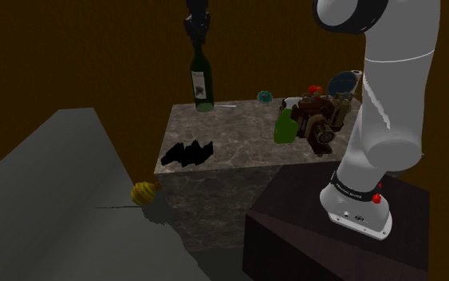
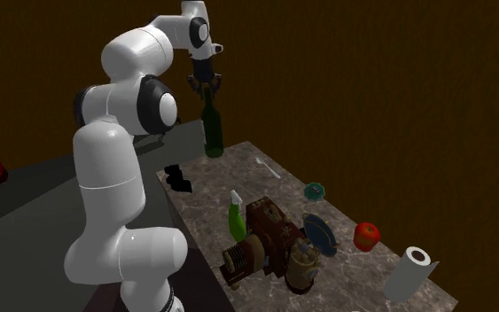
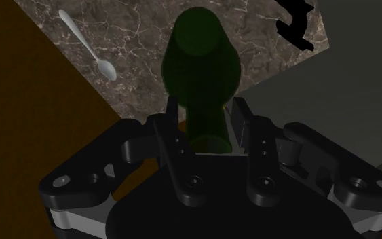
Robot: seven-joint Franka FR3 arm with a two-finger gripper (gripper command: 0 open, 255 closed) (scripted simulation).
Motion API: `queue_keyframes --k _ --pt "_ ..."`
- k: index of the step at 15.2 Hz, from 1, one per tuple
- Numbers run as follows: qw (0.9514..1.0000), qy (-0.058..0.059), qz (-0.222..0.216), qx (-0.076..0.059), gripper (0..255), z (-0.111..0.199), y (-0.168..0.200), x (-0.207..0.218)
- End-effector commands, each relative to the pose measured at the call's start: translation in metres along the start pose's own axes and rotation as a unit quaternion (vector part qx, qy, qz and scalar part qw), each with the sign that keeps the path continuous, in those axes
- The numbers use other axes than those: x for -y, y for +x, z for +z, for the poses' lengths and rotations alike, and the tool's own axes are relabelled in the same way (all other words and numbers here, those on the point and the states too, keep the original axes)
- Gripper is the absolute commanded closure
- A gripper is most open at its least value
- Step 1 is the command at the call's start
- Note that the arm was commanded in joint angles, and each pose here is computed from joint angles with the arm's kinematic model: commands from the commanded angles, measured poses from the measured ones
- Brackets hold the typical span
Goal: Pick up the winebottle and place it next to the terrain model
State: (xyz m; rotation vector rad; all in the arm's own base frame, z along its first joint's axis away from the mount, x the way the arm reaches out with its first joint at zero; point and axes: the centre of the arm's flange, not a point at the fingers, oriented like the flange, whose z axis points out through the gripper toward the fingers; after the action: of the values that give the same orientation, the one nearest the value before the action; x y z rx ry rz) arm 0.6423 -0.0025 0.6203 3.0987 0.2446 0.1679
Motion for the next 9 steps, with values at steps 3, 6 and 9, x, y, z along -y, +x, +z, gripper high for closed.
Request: queue_keyframes --k 3,6,9 --pt "1.0000 0.000 0.001 -0.001 255 0.018 0.000 0.005" --pt "1.0000 0.000 0.001 -0.001 255 0.034 -0.002 0.005" --pt "1.0000 0.000 0.001 -0.001 255 0.050 -0.004 0.006"
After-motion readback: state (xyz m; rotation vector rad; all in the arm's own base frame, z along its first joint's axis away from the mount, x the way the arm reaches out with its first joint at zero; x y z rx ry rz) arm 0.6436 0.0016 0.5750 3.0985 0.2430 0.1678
